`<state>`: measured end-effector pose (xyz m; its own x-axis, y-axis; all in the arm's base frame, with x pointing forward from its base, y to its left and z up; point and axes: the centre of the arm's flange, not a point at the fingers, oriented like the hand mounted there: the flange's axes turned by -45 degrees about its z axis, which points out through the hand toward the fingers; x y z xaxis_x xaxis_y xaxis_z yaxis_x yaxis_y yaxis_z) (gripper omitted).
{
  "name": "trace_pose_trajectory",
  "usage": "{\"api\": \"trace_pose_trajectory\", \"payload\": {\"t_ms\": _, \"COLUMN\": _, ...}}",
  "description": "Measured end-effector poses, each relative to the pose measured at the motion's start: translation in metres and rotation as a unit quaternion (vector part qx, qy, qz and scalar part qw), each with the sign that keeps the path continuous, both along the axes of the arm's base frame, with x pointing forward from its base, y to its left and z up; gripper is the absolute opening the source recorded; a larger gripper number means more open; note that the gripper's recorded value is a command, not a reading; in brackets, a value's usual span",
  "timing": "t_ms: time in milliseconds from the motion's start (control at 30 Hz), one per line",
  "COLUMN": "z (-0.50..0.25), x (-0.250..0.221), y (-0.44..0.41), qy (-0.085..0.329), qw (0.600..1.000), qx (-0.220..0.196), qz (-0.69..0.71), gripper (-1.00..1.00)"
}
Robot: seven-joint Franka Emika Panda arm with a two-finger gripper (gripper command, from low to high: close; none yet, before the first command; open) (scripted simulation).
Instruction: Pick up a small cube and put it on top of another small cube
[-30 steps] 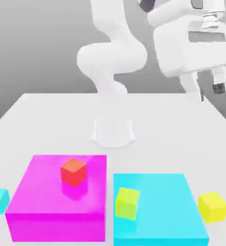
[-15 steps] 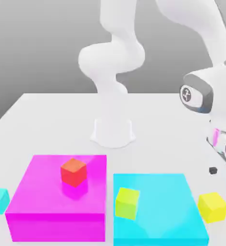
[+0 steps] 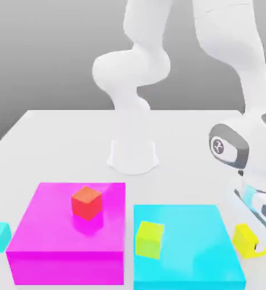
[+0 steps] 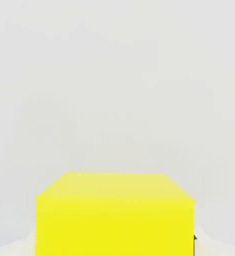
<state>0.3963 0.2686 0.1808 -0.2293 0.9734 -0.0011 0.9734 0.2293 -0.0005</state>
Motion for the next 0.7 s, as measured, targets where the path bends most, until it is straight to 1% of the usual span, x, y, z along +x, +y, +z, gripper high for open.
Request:
{"api": "trace_pose_trajectory", "payload": {"t_ms": 100, "z": 0.018, "x": 0.002, "y": -0.003, "qy": 0.008, "qw": 1.000, "qx": 0.010, "qz": -0.020, "gripper": -1.00}}
{"api": "trace_pose_trajectory", "payload": {"t_ms": 233, "z": 0.028, "x": 0.028, "y": -0.037, "qy": 0.017, "qw": 0.994, "qx": 0.029, "qz": -0.102, "gripper": -1.00}}
{"api": "trace_pose_trajectory", "payload": {"t_ms": 400, "z": 0.039, "x": 0.060, "y": -0.089, "qy": 0.027, "qw": 0.975, "qx": 0.056, "qz": -0.212, "gripper": -1.00}}
{"api": "trace_pose_trajectory", "payload": {"t_ms": 567, "z": 0.051, "x": 0.087, "y": -0.149, "qy": 0.033, "qw": 0.943, "qx": 0.083, "qz": -0.320, "gripper": -1.00}}
{"api": "trace_pose_trajectory", "payload": {"t_ms": 700, "z": 0.056, "x": 0.107, "y": -0.247, "qy": 0.022, "qw": 0.898, "qx": 0.086, "qz": -0.430, "gripper": -1.00}}
